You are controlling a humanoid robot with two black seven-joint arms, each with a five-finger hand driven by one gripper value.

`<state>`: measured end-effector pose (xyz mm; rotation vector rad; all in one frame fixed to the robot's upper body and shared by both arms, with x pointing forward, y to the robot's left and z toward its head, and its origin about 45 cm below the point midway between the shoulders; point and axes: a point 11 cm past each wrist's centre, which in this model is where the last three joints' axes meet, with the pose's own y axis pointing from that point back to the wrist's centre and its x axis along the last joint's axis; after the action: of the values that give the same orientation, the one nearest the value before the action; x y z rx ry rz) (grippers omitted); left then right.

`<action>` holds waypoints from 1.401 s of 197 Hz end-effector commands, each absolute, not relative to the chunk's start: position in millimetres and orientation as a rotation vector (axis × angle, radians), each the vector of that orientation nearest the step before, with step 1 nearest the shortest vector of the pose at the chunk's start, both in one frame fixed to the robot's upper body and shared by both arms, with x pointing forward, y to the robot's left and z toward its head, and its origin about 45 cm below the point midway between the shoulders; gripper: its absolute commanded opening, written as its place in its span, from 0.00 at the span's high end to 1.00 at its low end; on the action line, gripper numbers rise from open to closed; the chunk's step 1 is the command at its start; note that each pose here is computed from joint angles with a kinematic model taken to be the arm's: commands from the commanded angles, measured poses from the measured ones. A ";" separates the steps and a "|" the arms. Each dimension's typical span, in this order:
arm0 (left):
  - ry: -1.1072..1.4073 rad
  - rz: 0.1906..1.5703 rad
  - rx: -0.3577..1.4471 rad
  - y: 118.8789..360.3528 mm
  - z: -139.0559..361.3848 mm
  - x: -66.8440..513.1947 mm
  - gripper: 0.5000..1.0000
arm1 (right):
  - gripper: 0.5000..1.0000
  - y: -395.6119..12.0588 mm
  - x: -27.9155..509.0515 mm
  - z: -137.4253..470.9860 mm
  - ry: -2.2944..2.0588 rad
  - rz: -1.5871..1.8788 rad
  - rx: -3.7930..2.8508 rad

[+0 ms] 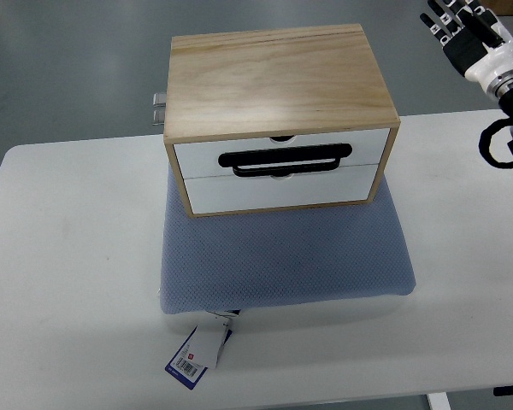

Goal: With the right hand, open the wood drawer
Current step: 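Move the right hand from its raised pose toward the upper drawer handle, then hook the right hand fingers behind the upper drawer's black handle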

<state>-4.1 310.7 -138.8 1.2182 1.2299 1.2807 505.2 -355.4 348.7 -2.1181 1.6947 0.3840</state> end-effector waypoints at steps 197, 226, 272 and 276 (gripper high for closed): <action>1.258 1.210 1.145 281.2 -138.3 3.0 0.00 | 0.11 -64.1 345.9 411.9 0.551 -1.150 -3.814; 1.259 1.212 1.144 281.2 -138.3 3.2 0.00 | 0.11 -59.6 347.2 392.7 0.577 -1.051 -3.838; 1.259 1.212 1.144 281.2 -138.3 3.2 0.00 | 0.11 -75.1 363.3 372.0 0.694 -1.074 -3.858; 1.259 1.212 1.144 281.2 -138.3 3.2 0.00 | 0.11 -76.1 363.7 371.0 0.700 -1.078 -3.858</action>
<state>3.1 281.2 -138.3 1.1443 1.2591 1.2117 358.1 -68.9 378.9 -3.8526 0.6533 -1.0563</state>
